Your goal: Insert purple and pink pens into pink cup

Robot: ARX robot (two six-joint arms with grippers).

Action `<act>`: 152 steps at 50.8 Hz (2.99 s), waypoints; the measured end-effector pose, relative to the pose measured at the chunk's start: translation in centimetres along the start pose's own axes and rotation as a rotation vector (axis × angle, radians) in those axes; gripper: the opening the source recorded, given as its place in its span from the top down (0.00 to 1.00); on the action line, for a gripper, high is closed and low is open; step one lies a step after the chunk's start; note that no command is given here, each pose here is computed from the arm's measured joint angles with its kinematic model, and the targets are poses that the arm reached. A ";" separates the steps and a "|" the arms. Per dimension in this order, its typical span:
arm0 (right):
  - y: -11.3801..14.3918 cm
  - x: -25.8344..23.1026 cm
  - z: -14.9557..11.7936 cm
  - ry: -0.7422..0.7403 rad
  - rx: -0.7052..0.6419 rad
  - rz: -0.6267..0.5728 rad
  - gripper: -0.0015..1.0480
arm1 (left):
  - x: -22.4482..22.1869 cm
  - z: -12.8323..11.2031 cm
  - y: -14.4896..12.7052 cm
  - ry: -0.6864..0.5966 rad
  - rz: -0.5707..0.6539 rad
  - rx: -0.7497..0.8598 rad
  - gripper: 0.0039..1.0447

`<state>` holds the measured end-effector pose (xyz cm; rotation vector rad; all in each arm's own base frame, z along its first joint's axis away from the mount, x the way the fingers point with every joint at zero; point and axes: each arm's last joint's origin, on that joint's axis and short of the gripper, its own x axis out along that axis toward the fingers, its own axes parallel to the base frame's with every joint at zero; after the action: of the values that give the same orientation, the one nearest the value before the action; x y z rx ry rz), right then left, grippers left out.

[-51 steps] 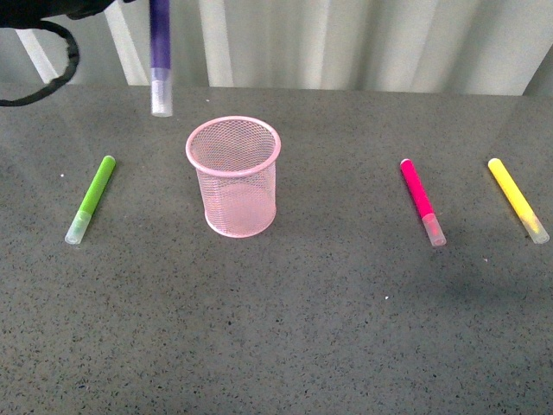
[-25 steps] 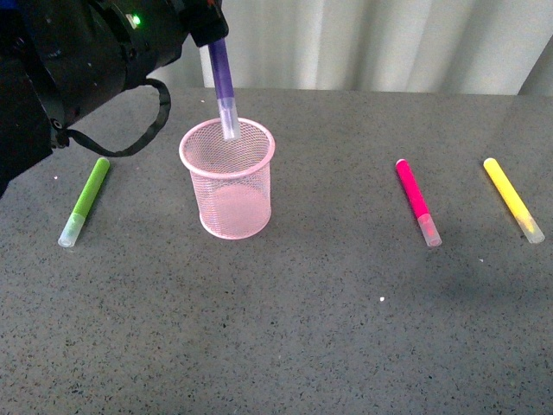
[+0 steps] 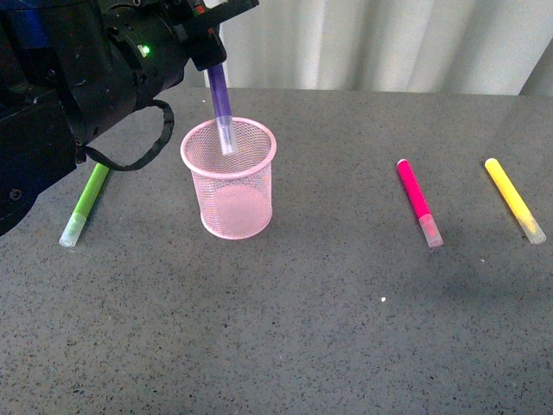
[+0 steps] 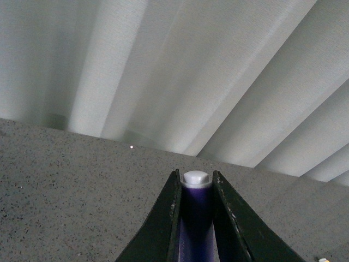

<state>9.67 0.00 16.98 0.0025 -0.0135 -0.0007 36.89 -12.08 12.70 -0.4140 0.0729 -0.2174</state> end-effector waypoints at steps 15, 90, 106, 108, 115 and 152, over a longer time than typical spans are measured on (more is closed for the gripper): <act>0.0 0.0 0.0 0.000 0.000 0.000 0.07 | -1.3 0.0 0.5 0.071 0.003 -0.049 0.46; 0.0 0.0 0.0 0.000 0.000 0.000 0.07 | -24.2 5.4 5.0 -0.061 0.221 0.406 0.97; 0.0 0.0 0.0 0.000 0.000 0.001 0.07 | -25.7 6.0 4.4 -0.086 0.214 0.408 0.97; 0.0 0.0 0.0 0.000 0.000 0.000 0.07 | -25.8 6.1 4.4 -0.089 0.213 0.409 0.97; 0.0 0.0 0.0 0.000 0.000 0.000 0.07 | -26.3 6.1 4.2 -0.090 0.212 0.409 0.97; 0.0 0.0 0.0 0.000 0.000 0.000 0.07 | -28.2 6.0 3.8 -0.098 0.210 0.410 0.97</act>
<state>9.67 0.00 16.98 0.0025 -0.0135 -0.0007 10.84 -0.02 17.36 -0.0071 -0.0250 -0.0020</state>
